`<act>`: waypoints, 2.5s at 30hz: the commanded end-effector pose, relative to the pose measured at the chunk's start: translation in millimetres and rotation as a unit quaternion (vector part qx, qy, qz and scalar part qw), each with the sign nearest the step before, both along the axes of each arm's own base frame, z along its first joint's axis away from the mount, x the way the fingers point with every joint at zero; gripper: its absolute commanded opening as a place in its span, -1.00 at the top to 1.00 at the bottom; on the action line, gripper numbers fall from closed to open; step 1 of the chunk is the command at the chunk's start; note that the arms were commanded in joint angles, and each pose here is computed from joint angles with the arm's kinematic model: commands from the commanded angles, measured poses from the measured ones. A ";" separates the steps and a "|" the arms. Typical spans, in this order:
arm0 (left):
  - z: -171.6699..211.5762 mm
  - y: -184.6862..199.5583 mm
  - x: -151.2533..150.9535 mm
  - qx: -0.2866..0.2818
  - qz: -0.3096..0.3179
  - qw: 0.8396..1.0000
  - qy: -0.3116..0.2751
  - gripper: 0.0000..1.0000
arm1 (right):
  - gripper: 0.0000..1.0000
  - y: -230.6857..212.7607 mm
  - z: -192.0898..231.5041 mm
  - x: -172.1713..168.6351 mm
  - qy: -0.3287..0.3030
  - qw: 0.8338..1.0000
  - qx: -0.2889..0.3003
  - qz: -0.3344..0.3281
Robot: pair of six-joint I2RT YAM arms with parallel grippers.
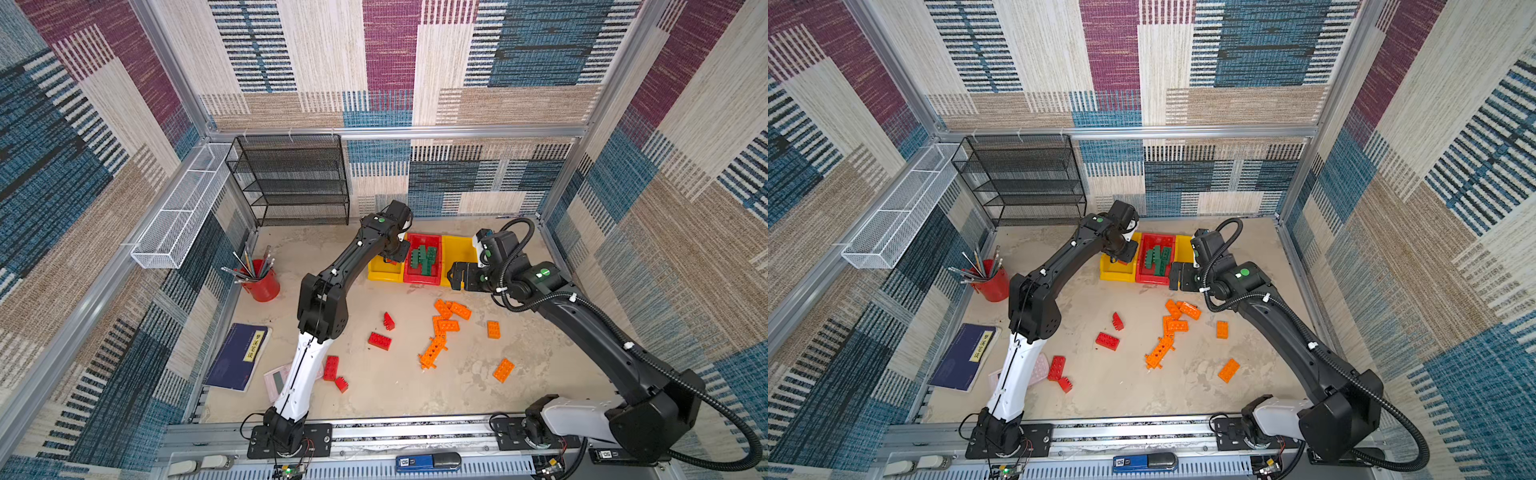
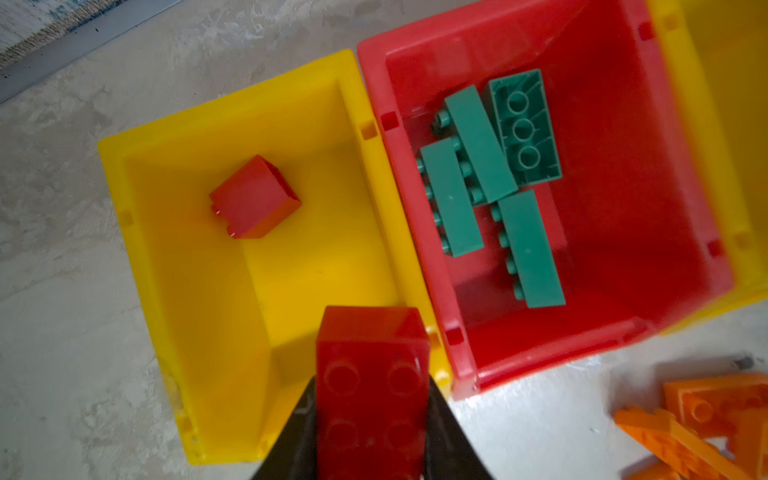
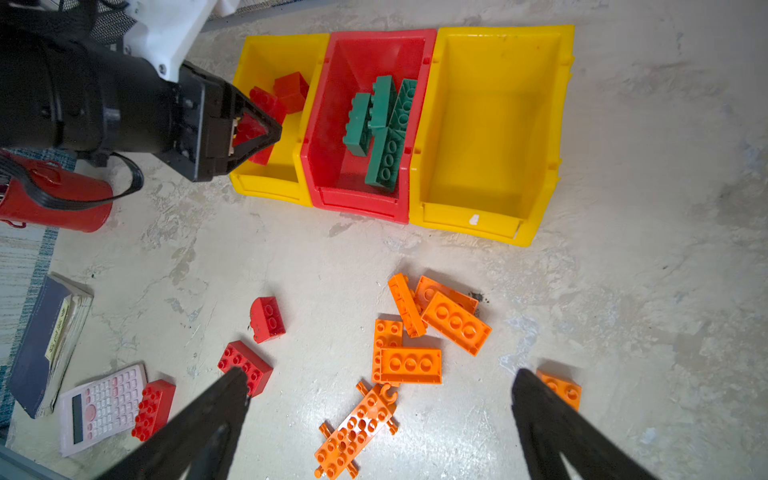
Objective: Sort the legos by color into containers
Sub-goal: 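Carry the red brick over the yellow bin and open the left gripper, then move the left gripper back to the curved red brick and grasp it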
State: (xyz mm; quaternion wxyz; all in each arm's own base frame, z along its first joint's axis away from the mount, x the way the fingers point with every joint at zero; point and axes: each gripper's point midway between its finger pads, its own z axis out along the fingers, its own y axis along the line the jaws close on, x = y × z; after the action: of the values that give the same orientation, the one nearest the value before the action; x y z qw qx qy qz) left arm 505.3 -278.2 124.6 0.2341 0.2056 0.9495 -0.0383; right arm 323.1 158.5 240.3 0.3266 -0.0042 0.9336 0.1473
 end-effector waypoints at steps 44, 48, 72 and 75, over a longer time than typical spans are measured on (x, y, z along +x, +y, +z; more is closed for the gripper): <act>-26.7 30.3 -225.1 -0.056 0.193 0.974 0.101 -0.20 | -1.00 13.5 -7.8 -26.9 -0.009 0.997 0.040 0.069; -38.8 23.3 -218.3 -0.064 0.210 0.971 0.096 -0.21 | -1.00 7.1 -4.3 -33.9 -0.011 0.997 0.033 0.066; -90.6 18.8 -191.6 -0.011 0.229 0.966 0.118 0.24 | -1.00 -19.5 8.3 -62.1 -0.011 0.999 0.027 0.025; -94.6 18.8 -191.8 -0.003 0.225 0.966 0.123 0.38 | -0.99 -19.2 9.0 -60.2 -0.013 0.999 0.025 0.026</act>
State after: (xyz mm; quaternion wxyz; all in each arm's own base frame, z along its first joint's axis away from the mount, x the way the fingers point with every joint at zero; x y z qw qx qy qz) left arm 312.9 -258.9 30.4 0.1227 -0.0244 0.9920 -0.0150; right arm 260.3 140.2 246.2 0.3293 -0.0235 0.9262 0.1821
